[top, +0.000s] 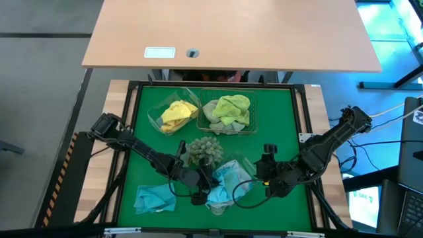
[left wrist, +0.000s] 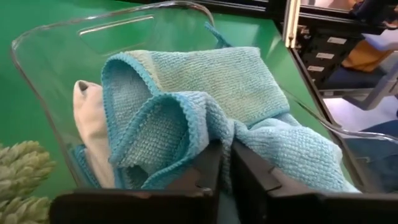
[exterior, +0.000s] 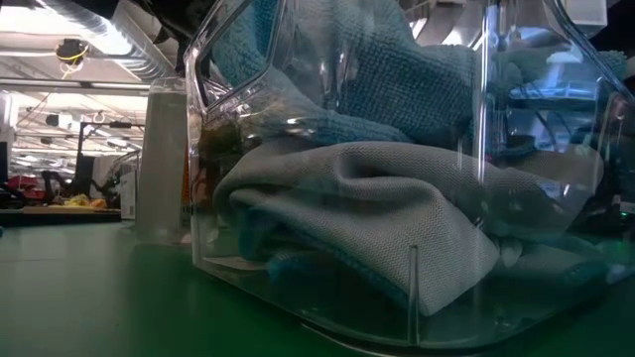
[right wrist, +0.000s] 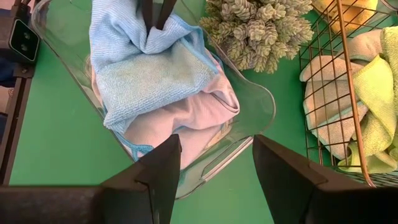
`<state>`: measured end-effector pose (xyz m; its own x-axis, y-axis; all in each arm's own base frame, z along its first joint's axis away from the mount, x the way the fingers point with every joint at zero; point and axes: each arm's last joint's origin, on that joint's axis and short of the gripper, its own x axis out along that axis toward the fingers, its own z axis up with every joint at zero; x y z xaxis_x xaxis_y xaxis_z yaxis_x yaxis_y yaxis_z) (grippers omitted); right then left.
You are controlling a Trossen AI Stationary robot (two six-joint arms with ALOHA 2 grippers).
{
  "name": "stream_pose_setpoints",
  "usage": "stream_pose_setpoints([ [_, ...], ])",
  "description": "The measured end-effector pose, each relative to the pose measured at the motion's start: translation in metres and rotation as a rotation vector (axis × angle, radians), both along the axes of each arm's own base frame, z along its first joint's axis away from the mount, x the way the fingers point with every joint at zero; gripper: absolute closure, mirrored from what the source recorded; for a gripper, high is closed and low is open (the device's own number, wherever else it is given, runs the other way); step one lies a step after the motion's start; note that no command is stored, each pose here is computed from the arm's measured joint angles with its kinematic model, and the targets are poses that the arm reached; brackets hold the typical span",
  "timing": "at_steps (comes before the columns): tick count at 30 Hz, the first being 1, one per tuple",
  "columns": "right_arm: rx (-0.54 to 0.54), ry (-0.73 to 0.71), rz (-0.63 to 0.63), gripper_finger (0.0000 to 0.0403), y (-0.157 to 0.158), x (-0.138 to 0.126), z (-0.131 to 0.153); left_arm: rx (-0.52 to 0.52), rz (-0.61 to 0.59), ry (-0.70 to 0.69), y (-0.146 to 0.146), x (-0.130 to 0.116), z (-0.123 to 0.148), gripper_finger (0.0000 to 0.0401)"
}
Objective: Sort microfiber towel by color & place in baskets
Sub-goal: Put the right blue microfiber towel into the bottom transparent bin, then put the blue microfiber towel into the bottom transparent bin
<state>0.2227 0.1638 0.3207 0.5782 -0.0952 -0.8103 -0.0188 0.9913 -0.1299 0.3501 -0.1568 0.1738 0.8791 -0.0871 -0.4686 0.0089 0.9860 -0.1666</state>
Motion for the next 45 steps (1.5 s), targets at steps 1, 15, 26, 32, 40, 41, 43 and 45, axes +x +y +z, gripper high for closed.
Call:
stream_pose_setpoints([
  [1,0.000,0.000,0.000,0.0205,0.000,0.000,0.000,-0.002,-0.003,0.001,0.000,0.000,0.000,0.0364],
  [15,0.000,0.000,0.000,0.0205,0.000,0.000,0.000,0.004,-0.043,-0.004,-0.001,0.000,0.002,0.0253],
  [26,0.000,0.000,0.000,0.0205,0.000,0.000,0.000,0.044,-0.037,-0.096,0.004,-0.007,0.033,0.0249],
  [32,0.000,0.000,0.000,0.0205,0.000,0.000,0.000,0.046,-0.042,-0.141,0.006,-0.014,0.053,0.0249],
  [40,0.000,0.001,0.000,0.0205,0.000,0.000,0.000,0.115,-0.137,-0.155,-0.002,-0.035,0.077,0.0249],
  [41,0.000,0.000,0.000,0.0205,0.000,0.000,0.000,0.121,-0.150,-0.152,-0.004,-0.039,0.080,0.0249],
  [43,0.000,0.001,0.000,0.0205,0.000,0.000,0.000,0.127,-0.182,-0.137,-0.009,-0.050,0.087,0.0249],
  [45,0.000,0.000,0.000,0.0205,0.000,0.000,0.000,0.131,-0.213,-0.126,-0.015,-0.062,0.093,0.0249],
])
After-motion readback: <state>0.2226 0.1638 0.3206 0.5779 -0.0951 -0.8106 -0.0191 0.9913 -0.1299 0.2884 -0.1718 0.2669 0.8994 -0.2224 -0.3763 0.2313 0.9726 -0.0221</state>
